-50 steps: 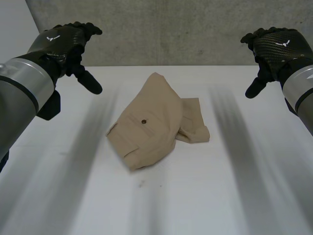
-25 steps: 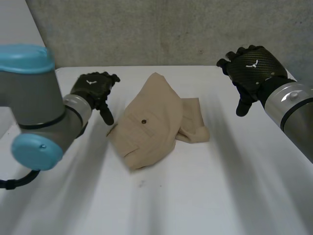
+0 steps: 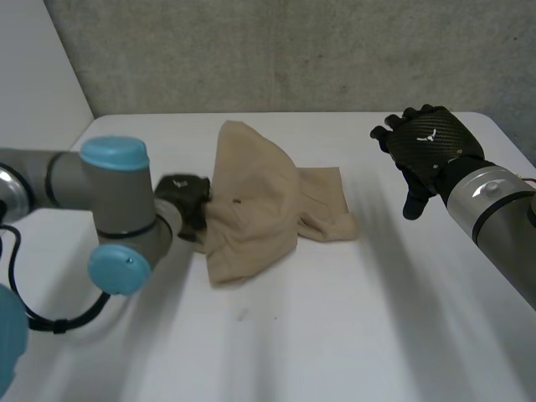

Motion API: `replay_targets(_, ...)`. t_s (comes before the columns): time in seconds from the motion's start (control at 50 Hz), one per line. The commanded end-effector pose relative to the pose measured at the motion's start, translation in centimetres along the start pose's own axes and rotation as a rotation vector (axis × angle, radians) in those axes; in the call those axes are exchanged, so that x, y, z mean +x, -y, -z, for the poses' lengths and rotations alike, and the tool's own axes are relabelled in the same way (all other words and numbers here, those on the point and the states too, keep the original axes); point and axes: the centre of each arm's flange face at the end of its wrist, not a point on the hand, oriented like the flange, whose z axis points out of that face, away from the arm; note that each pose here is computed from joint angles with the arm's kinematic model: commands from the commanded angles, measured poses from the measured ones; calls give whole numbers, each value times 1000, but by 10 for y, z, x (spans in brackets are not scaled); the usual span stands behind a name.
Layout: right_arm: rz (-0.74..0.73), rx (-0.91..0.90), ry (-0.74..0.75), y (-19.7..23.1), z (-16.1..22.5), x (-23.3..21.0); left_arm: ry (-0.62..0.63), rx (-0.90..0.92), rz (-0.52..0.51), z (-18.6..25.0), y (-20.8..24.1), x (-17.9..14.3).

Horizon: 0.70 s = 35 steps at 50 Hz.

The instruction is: Fold the shorts.

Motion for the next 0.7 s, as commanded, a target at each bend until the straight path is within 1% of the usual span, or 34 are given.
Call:
replay_targets(0.02, -1, 6, -5, 1, 0, 1, 177, 325, 34, 31, 94, -35)
replay_targets(0.04, -2, 9, -9, 2, 0, 2, 202, 432, 43, 44, 122, -42)
replay_targets(0.1, -3, 13, -10, 3, 0, 2, 241, 591, 29, 68, 161, -52)
replay_targets(0.12, -2, 15, -11, 4, 0, 3, 263, 682, 3, 83, 183, -54)
replay_targets(0.18, -2, 18, -13, 5, 1, 3, 279, 790, -41, 104, 209, -51)
replay_targets(0.22, -2, 20, -14, 6, 1, 4, 242, 855, -77, 116, 223, -36)
replay_targets(0.28, -1, 25, -19, 7, 1, 5, 144, 897, -98, 127, 227, -5)
replay_targets(0.3, -1, 25, -19, 7, 1, 5, 73, 901, -113, 130, 223, 16)
replay_targets(0.32, -1, 26, -20, 7, 1, 6, 40, 895, -119, 129, 219, 26)
replay_targets(0.34, 0, 30, -26, 9, 1, 7, -38, 866, -139, 122, 204, 48)
replay_targets(0.4, 1, 36, -32, 11, 2, 9, -139, 810, -169, 110, 177, 81)
replay_targets(0.42, 0, 41, -39, 12, 3, 11, -201, 763, -193, 103, 155, 103)
replay_targets(0.48, -2, 43, -59, 13, 3, 18, -289, 683, -231, 94, 117, 134)
replay_targets(0.5, -3, 40, -70, 12, 2, 21, -345, 635, -252, 90, 93, 153)
replay_targets(0.56, -7, 33, -100, 10, 1, 32, -424, 577, -284, 89, 62, 176)
replay_targets(0.58, -12, 32, -126, 9, 2, 41, -466, 561, -310, 92, 49, 188)
replay_targets(0.64, -13, 33, -142, 9, 2, 46, -488, 563, -343, 98, 42, 194)
replay_targets(0.7, -13, 34, -146, 9, 2, 47, -482, 594, -372, 105, 49, 194)
